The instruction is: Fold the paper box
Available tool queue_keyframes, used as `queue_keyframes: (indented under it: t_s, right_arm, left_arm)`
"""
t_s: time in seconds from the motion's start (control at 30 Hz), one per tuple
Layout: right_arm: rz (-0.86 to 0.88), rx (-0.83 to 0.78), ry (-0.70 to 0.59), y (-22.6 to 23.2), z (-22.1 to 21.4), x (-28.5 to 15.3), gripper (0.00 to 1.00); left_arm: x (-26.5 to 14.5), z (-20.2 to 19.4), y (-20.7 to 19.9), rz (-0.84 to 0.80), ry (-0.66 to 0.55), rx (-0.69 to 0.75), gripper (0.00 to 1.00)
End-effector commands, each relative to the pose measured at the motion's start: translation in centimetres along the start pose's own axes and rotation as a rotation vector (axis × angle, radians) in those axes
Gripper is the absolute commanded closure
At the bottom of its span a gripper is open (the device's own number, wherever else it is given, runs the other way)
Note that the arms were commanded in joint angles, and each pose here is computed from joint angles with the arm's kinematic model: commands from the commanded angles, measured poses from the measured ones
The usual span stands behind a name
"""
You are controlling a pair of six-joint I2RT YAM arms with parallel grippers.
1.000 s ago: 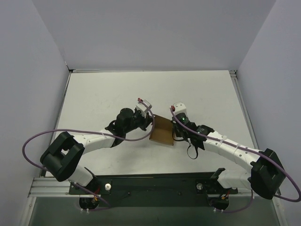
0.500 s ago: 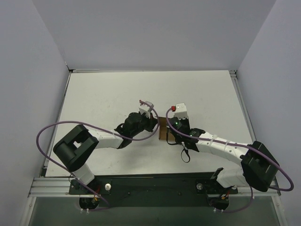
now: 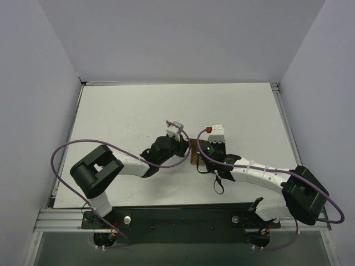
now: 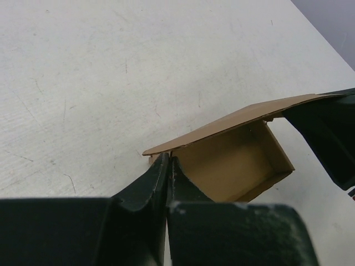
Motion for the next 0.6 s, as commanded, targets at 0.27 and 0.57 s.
queue_keyframes:
  t_s: [0.27, 0.57]
  right_arm:
    - [0.375, -0.043, -0.059, 0.2, 1.1, -2.5, 1.00]
    - [0.554, -0.026, -0.019, -1.8, 1.1, -2.0, 1.00]
  left_arm:
    - [-4.5, 4.2, 2.0, -0.287, 0.038, 0.159, 0.32]
    - [-6.1, 5.5, 4.4, -0.349, 0.054, 0.189, 0.23]
Point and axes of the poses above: each gripper's point midway between its finger pads, its own x axis out along the fingers, its own y axis along the line the jaws close on, z = x × y, the point moved 10 cm from there along -x, back along the fingers, and after that the axes turned 8 degrees about -x, right-handed, at the moved point
